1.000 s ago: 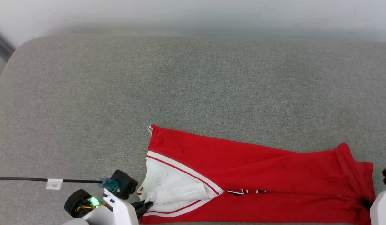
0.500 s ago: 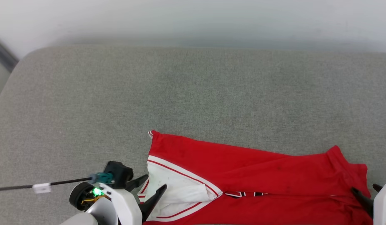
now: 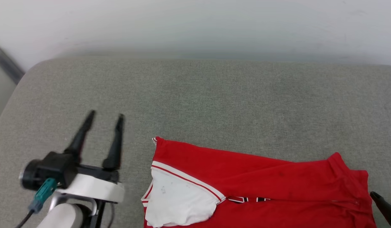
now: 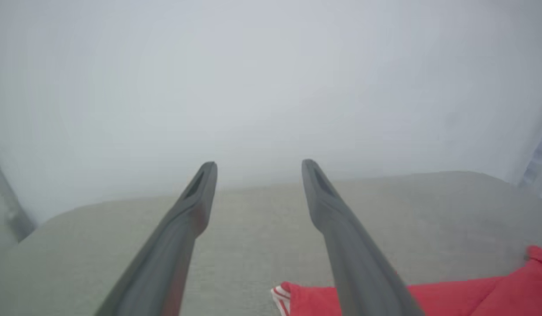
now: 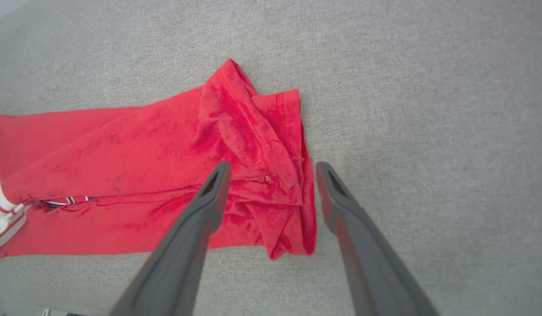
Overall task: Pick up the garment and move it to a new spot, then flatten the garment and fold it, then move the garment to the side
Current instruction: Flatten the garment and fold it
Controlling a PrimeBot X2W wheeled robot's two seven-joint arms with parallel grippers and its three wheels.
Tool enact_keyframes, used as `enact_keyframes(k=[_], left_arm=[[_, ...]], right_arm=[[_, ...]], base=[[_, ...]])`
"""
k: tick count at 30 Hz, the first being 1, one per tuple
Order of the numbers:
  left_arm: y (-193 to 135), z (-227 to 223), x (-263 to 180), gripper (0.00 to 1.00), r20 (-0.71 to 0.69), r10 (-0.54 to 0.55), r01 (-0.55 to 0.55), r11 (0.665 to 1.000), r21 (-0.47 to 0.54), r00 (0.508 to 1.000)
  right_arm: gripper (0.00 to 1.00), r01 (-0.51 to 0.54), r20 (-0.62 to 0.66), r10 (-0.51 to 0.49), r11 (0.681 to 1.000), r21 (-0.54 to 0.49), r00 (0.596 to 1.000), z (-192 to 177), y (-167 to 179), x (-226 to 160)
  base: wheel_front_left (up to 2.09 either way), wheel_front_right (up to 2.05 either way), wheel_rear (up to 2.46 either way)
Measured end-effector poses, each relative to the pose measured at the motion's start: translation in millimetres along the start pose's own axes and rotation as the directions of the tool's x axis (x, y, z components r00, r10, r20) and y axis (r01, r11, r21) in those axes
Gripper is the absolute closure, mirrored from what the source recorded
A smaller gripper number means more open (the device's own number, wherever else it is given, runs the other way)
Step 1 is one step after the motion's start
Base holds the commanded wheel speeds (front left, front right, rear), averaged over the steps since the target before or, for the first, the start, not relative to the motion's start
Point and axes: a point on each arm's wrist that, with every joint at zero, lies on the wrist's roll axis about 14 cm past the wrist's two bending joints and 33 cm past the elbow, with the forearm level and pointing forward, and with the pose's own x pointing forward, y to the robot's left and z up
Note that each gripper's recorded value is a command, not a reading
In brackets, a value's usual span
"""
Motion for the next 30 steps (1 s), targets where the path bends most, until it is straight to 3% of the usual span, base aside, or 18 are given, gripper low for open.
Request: enact_keyframes(k=[4,14,21,30], left_arm=[[10.8,18.5,-10.4,0.0,0.106,0.085,-0.097,0.988,0.118,0.991],[12.6,18.1,-24.7,0.0,0.141,0.113,-0.14,0.97,0.197,0.983],[19.2,12.9,-24.0,0.0,0.13,0.127,-0.151,0.969,0.198,0.983],[24.1,8.5,-24.3,0.0,0.118,0.136,-0.157,0.969,0.192,0.984]], right_arm=[[0.0,0.035,-0.018,-0.034,0.996,0.085,0.999,-11.8,-8.0,4.0],[0.0,0.06,-0.043,-0.049,0.957,0.284,0.998,-27.4,-17.7,34.5],[0.0,0.056,-0.138,-0.011,0.945,0.323,0.99,-55.5,-9.6,60.3],[0.0,-0.024,-0.155,0.08,0.943,0.333,0.985,-62.8,16.4,74.3]], base=[[0.0,0.0,0.0],[0.0,0.0,0.0],[0.0,0.0,0.0],[0.0,0.0,0.0]])
